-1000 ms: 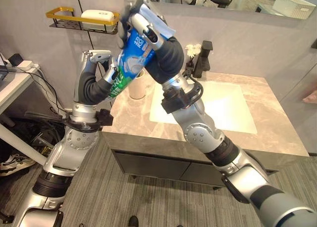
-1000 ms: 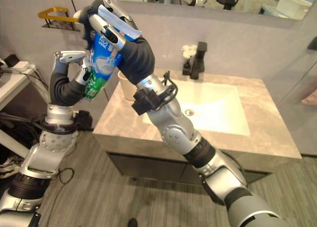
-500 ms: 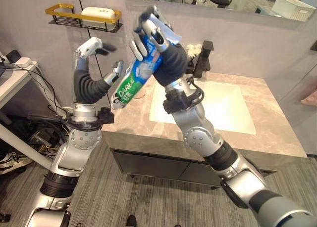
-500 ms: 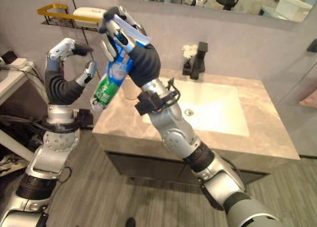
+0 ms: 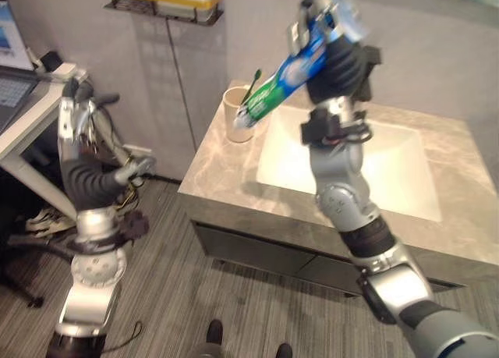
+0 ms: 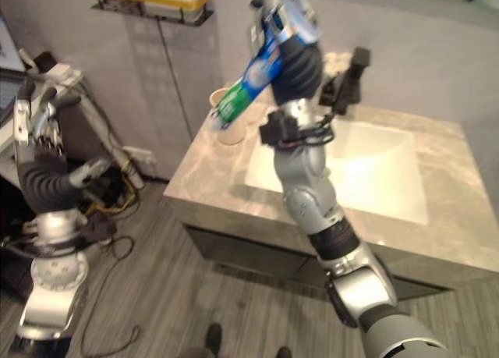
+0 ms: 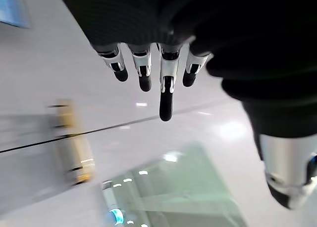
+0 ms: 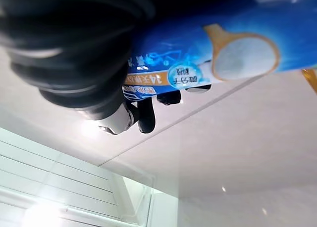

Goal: Put brush and paste in cup on sink, flatten towel.

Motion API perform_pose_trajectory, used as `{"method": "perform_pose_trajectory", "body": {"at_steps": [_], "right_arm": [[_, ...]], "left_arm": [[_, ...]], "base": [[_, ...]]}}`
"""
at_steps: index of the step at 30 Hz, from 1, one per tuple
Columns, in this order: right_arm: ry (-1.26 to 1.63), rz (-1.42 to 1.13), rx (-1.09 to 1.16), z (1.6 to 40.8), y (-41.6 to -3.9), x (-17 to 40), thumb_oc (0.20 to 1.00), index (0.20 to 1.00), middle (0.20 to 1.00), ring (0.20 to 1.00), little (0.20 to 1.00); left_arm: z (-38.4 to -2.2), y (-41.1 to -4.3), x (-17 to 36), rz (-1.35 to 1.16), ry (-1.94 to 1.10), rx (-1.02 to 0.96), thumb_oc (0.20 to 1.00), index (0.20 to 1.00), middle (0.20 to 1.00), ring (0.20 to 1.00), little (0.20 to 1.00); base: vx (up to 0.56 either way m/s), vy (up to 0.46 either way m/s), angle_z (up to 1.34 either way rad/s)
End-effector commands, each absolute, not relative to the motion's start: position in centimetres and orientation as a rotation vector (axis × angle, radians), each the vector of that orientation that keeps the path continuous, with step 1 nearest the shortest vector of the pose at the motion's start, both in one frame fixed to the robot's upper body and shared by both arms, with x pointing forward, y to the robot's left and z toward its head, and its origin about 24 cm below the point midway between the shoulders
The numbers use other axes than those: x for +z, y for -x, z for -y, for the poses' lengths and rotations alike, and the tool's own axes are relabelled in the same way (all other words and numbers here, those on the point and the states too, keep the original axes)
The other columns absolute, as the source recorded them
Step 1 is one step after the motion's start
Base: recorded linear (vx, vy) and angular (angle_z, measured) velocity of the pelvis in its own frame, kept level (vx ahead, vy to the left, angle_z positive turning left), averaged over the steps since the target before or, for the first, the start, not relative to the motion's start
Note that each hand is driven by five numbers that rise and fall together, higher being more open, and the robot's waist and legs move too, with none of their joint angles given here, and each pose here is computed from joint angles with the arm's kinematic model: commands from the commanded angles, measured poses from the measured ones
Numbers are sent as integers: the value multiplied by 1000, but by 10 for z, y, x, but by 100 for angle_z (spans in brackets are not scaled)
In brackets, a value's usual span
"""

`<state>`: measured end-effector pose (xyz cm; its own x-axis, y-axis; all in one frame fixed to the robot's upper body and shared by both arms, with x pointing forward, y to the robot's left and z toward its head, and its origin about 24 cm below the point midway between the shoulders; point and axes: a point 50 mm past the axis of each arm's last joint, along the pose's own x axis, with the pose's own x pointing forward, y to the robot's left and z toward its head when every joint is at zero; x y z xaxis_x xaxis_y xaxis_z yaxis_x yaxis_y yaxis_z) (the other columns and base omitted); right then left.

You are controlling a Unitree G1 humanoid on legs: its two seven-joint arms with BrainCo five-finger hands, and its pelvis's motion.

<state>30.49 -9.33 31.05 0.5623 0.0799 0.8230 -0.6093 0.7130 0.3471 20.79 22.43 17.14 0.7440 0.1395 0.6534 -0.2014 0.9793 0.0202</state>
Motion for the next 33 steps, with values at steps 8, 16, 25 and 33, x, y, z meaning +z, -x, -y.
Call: {"method": "perform_pose_trajectory", "body": {"at_steps": [8, 16, 25, 33], "right_arm": [[-409, 1285, 400, 111, -273, 397, 200, 200, 200, 200, 200], [-172, 1261, 229, 142, -289, 411, 200, 200, 200, 200, 200], [-176, 1173, 153, 156, -308, 402, 200, 200, 200, 200, 200], [-179, 1154, 88, 165, -315, 406, 200, 200, 200, 200, 200]], "left_arm": [[-253, -181, 139, 424, -40, -49, 1000, 1000, 1000, 1000, 1000], [-288, -143, 21, -287, -2, -58, 1000, 1000, 1000, 1000, 1000], [-276, -132, 3, -391, 33, -109, 1000, 1000, 1000, 1000, 1000], [-270, -133, -2, -394, 57, -110, 1000, 1000, 1000, 1000, 1000]], "base": [[9, -3, 35], [25, 19, 17], [19, 16, 14], [2, 6, -9]]}}
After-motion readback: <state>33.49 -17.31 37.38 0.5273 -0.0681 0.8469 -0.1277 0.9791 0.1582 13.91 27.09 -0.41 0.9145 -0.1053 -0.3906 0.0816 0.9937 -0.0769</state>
